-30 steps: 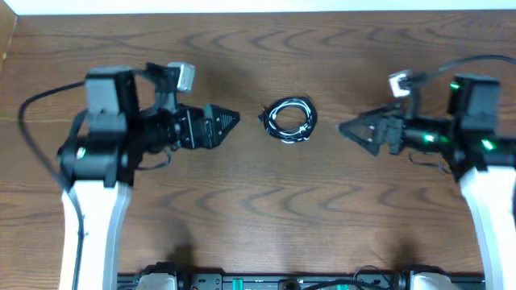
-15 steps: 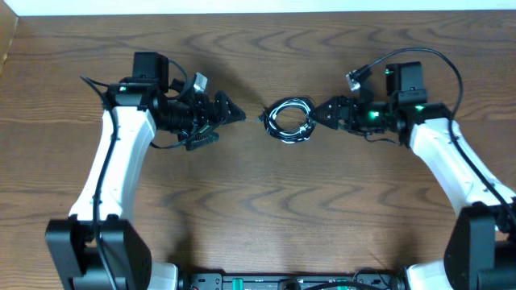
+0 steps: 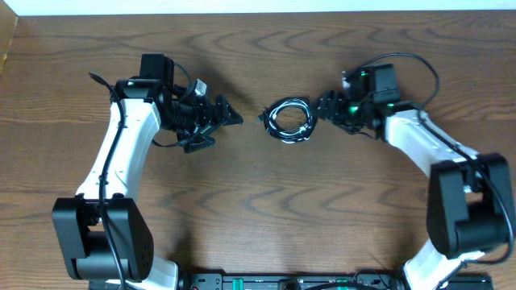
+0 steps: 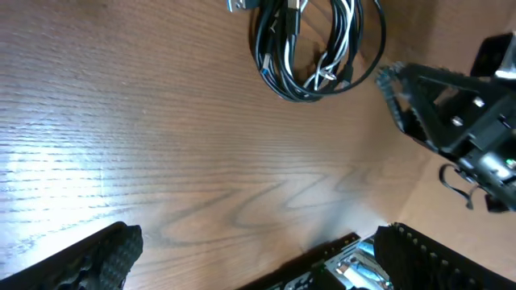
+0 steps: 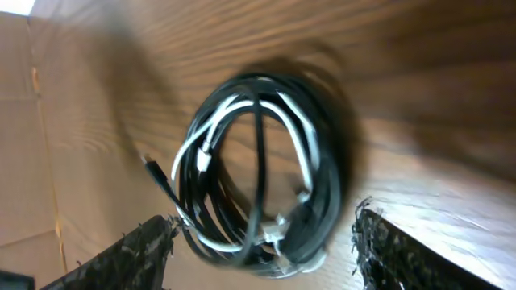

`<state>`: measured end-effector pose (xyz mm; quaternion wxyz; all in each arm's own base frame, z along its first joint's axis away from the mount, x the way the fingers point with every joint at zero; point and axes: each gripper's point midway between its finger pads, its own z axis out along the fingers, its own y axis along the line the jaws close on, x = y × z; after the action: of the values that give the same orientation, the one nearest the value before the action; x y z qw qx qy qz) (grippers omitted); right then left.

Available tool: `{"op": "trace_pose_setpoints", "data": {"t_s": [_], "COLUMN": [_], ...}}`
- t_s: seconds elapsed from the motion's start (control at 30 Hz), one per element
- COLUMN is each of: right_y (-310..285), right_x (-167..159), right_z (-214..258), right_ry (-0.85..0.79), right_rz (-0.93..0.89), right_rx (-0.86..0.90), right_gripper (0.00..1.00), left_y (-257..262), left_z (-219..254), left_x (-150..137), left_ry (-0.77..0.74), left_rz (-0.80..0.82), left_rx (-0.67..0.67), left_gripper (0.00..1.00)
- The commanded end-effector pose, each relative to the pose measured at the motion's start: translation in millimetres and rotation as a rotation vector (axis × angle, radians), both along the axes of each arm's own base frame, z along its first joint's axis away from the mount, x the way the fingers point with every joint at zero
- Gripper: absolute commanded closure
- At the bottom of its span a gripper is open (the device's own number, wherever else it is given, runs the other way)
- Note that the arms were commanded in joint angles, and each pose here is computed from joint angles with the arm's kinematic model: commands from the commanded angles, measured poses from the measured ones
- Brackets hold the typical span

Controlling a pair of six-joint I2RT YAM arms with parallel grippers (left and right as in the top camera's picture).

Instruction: Untangle cables

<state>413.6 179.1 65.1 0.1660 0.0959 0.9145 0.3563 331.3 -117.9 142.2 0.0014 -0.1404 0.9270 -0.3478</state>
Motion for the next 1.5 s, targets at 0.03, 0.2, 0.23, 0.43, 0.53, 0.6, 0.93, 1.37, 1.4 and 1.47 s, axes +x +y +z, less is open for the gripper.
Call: {"op": "trace_pose_setpoints", "data": {"t_s": [0.03, 0.2, 0.23, 0.43, 0.53, 0.6, 0.93, 1.37, 1.4, 1.47], "right_y": [21, 18, 14, 17, 23, 29, 33, 65, 65, 64], "right_x": [9, 14, 13, 10, 9, 8, 10, 17, 15, 10], "right_z": [1, -2, -7, -14, -14, -12, -14, 140, 160, 200], "right_ry": [-0.003, -0.025, -0.012, 0.008, -0.002, -0.014, -0.044, -0.365, -0.402, -0.486], "right_rz": [-0.021, -0.049, -0.062, -0.050, -0.037, -0.025, -0.033, 0.184, 0.186, 0.189], "right_rx": [0.045, 0.004, -0.019, -0.021, -0.022, -0.018, -0.064, 0.199, 0.216, 0.235], "right_gripper": [0.36, 0.41, 0.42, 0.45, 0.49, 0.55, 0.82, 0.99, 0.98, 0.99], "left_y": [3, 8, 8, 8, 4, 0, -1, 2, 1, -2], "left_z": [1, -4, -3, -5, -5, -5, -13, -17, -17, -18], "left_x": [3, 4, 4, 2, 0, -1, 3, -5, -7, -10], "left_ry": [-0.012, -0.013, -0.013, -0.004, -0.001, -0.002, -0.036, -0.003, 0.003, 0.011], "left_rz": [0.000, 0.007, 0.007, 0.008, -0.002, -0.015, -0.038, -0.044, -0.048, -0.057], "left_rx": [0.023, 0.065, 0.064, 0.064, 0.064, 0.064, 0.151, 0.186, 0.186, 0.187], "left_gripper": [0.02, 0.02, 0.02, 0.02, 0.02, 0.02, 0.02, 0.02, 0.02, 0.02]}}
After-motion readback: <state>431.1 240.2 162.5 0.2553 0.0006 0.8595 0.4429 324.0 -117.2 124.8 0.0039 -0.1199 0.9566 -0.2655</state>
